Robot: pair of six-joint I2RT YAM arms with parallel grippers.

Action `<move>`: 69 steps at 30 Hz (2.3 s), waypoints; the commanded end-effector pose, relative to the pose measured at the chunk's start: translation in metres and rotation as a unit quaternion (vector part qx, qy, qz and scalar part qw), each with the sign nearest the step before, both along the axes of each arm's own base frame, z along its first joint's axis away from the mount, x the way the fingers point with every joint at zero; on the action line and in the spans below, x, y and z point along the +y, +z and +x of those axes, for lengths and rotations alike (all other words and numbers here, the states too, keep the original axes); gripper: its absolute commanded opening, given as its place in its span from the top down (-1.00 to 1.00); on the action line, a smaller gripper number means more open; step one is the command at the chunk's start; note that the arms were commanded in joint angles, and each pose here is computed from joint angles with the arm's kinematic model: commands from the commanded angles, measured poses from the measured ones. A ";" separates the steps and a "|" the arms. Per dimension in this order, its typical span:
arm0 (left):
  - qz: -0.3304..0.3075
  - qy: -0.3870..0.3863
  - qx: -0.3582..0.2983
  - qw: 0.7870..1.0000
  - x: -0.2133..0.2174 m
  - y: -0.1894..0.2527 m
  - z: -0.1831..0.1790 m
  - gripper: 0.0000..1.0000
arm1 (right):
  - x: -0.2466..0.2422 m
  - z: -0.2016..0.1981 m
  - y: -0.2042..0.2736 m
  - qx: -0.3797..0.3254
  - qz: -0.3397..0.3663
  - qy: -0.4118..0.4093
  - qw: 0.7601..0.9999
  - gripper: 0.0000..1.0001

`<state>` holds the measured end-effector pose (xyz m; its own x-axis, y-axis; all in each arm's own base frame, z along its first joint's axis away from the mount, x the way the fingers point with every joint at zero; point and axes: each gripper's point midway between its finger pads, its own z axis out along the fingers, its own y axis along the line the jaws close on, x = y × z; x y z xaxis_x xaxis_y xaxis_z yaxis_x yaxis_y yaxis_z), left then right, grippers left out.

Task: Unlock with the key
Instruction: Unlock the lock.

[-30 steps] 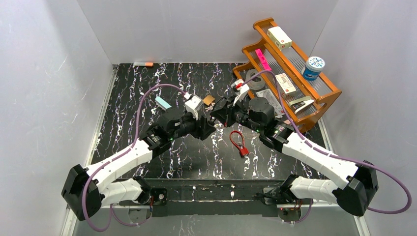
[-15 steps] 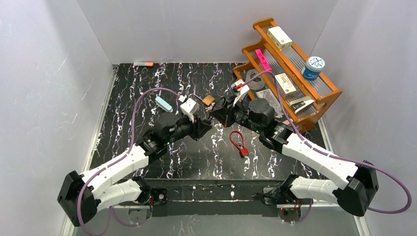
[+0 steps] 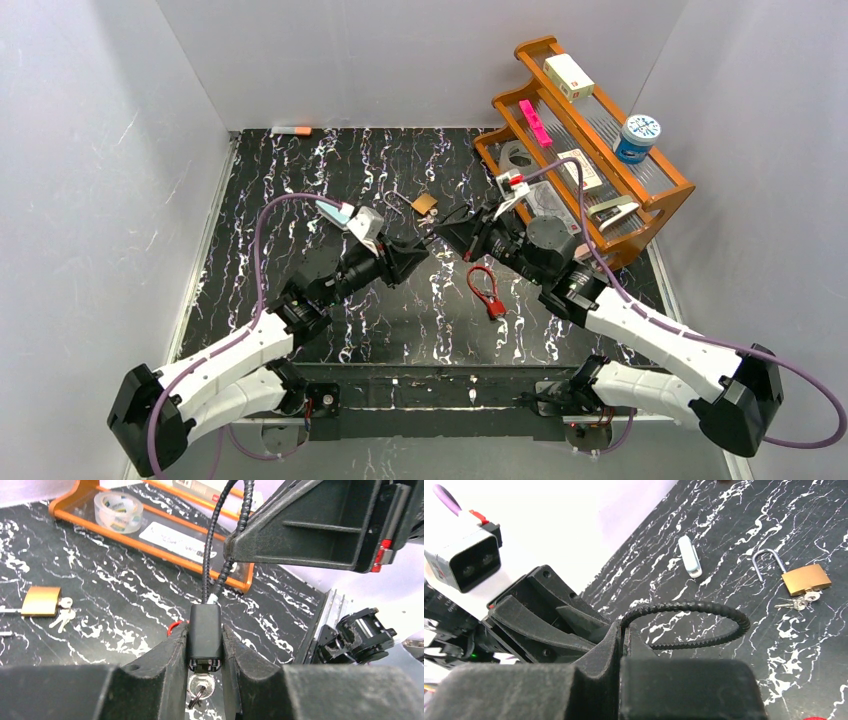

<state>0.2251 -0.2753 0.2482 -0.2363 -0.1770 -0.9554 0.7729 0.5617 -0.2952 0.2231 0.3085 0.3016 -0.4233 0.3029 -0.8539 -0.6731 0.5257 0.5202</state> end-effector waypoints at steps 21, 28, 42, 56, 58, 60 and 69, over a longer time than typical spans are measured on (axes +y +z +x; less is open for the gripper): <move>-0.167 0.031 -0.104 0.980 0.022 0.086 -0.006 1.00 | 0.007 -0.002 -0.054 0.177 -0.066 0.014 0.982 0.97; -0.187 0.062 -0.119 0.973 0.033 0.098 -0.001 1.00 | -0.003 0.001 -0.066 0.142 -0.134 -0.002 0.981 0.97; -0.254 0.023 -0.096 0.962 0.039 0.114 -0.024 1.00 | -0.001 -0.027 0.033 0.039 0.093 0.066 0.993 0.97; -0.187 0.007 -0.098 0.977 0.021 0.083 -0.017 1.00 | 0.012 -0.042 0.058 0.076 0.113 0.121 0.983 -0.25; -0.186 0.009 -0.103 0.977 0.021 0.085 -0.015 1.00 | 0.009 -0.024 0.042 0.156 0.111 0.059 0.980 -0.43; -0.187 0.007 -0.111 0.976 0.020 0.088 -0.015 1.00 | 0.010 -0.021 0.038 0.188 0.142 0.047 0.971 -0.58; -0.146 0.008 -0.156 0.977 0.016 0.080 -0.012 1.00 | 0.021 0.003 0.043 0.244 0.188 0.004 0.951 -0.96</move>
<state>0.2195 -0.2625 0.2915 -0.0854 -0.4271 -0.9002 0.8049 0.5030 -0.3150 0.2132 0.3271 0.3201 -0.7572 0.4651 -0.4587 -0.3656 0.2801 0.8876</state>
